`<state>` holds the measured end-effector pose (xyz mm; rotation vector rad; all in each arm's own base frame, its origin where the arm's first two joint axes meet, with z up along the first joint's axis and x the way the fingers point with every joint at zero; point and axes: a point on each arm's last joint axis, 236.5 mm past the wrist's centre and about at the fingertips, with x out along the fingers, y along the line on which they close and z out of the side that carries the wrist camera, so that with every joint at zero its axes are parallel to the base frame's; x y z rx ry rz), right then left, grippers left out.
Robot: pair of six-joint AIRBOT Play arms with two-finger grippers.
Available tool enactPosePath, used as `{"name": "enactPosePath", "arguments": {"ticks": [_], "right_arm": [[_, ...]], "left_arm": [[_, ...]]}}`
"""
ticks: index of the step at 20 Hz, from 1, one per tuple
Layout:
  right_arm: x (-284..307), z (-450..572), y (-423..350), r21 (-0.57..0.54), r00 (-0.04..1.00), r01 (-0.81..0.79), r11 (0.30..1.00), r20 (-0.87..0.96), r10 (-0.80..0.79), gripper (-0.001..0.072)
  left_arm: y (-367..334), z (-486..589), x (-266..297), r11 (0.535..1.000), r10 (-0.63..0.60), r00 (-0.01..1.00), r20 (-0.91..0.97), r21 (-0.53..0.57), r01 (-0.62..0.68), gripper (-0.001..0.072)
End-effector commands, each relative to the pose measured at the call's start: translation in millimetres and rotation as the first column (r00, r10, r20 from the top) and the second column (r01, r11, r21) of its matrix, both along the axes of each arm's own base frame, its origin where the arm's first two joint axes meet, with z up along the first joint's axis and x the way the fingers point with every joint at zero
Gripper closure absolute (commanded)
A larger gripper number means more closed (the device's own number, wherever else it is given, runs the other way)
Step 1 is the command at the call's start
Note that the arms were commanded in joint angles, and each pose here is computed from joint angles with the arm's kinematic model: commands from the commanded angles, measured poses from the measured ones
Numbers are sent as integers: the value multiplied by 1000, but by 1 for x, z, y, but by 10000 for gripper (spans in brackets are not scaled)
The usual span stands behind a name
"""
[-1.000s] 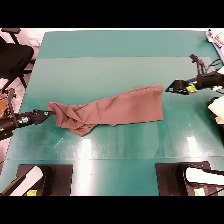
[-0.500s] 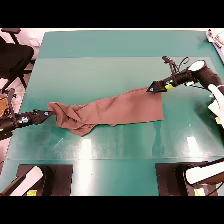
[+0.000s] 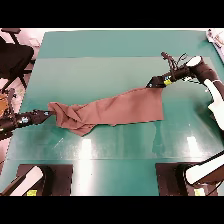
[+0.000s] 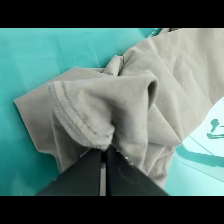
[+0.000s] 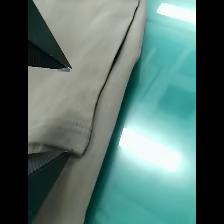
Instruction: Fold the shirts.
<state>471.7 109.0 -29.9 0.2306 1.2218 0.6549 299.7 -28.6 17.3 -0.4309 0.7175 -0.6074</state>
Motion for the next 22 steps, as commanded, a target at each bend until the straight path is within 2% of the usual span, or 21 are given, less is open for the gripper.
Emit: {"name": "enactPosePath", "arguments": {"ticks": [1, 6, 7, 8, 11, 13, 14, 15, 16, 17, 18, 22], "right_arm": [[-5, -12, -17, -90, 1000, -17, 996, -22, 16, 161], [-15, -21, -13, -47, 998, -7, 999, -63, 4, 163], [-20, -26, -10, -30, 997, -10, 1000, -72, 8, 182], [-25, -30, -4, -14, 997, -27, 1000, -79, 26, 232], [-32, -36, 4, -10, 995, -50, 999, -87, 49, 234], [-30, -34, 8, -11, 996, -57, 998, -76, 56, 285], [-27, -31, 8, -11, 996, -56, 998, -67, 55, 286], [-24, -27, 8, -12, 997, -57, 998, -55, 56, 336], [-20, -22, 9, -7, 998, -57, 998, -41, 56, 437], [-15, -15, 12, 9, 998, -53, 999, -27, 54, 541], [-10, -8, 13, 16, 999, -51, 999, -9, 51, 701], [-3, 21, 20, 39, 996, -87, 995, 32, 86, 696]], "left_arm": [[3, -1, 2, 1000, 13, 1000, 2, 11, -13, 681], [7, -2, 5, 999, 29, 1000, 4, 21, -29, 681], [7, -2, 5, 999, 29, 1000, 4, 21, -29, 681], [7, -2, 5, 999, 29, 1000, 4, 21, -29, 681], [6, -2, 5, 999, 28, 1000, 3, 19, -28, 681], [6, -2, 5, 999, 27, 1000, 3, 19, -27, 681], [6, -2, 4, 1000, 26, 1000, 4, 17, -26, 681], [5, -1, 4, 1000, 25, 1000, 4, 14, -25, 681], [4, -1, 3, 1000, 19, 1000, 4, 10, -19, 681], [2, 0, 2, 1000, 13, 1000, 3, 5, -13, 681], [2, 0, 2, 1000, 13, 1000, -2, -3, -13, 681], [-2, 10, 5, 989, 74, 995, -74, -121, -82, 682]]}}
